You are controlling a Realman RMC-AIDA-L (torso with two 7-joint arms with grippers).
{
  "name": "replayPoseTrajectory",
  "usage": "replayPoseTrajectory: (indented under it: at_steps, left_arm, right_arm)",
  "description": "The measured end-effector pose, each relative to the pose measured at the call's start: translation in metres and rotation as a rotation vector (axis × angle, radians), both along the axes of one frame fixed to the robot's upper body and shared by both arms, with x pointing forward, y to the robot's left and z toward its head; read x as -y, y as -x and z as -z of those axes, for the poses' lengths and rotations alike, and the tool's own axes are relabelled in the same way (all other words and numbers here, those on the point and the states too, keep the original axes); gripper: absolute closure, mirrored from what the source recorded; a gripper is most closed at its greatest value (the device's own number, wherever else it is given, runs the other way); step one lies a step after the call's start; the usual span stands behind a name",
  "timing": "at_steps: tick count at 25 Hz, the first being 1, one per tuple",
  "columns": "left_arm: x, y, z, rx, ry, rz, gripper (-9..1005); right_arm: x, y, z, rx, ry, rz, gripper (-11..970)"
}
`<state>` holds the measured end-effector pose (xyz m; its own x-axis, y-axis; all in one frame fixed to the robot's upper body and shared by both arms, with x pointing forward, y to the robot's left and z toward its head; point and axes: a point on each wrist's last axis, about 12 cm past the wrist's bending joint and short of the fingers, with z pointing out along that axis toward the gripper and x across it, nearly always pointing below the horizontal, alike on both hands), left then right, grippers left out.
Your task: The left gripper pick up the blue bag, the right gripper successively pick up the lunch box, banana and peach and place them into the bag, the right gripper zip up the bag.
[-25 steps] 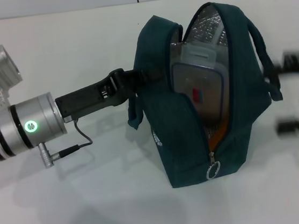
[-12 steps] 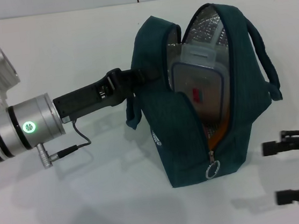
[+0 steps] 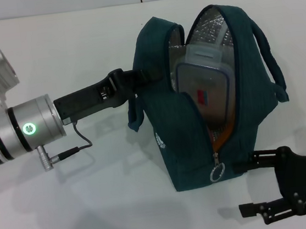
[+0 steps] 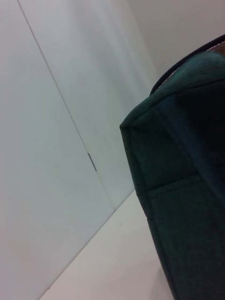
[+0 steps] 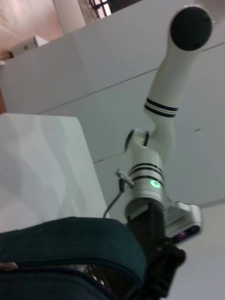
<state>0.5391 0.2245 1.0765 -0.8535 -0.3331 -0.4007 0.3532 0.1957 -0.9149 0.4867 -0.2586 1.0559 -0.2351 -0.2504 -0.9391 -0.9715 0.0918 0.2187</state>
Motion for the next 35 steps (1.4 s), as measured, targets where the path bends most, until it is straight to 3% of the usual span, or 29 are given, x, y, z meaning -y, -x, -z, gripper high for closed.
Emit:
replayPoseTrajectory:
  at_steps: [15, 27, 35]
  left_arm:
    - [0.000, 0.000, 0.000, 0.001, 0.001, -0.003, 963]
    - [0.002, -0.002, -0.002, 0.002, 0.005, 0.004, 963]
    - [-0.001, 0.001, 0.000, -0.004, 0.006, -0.007, 963]
  right_arm:
    - [-0.004, -0.004, 0.006, -0.008, 0.015, 0.039, 142]
    - [-0.031, -0.016, 0.004, -0.015, -0.049, 0.012, 143]
    - [-0.032, -0.016, 0.005, -0.017, -0.052, 0.017, 142]
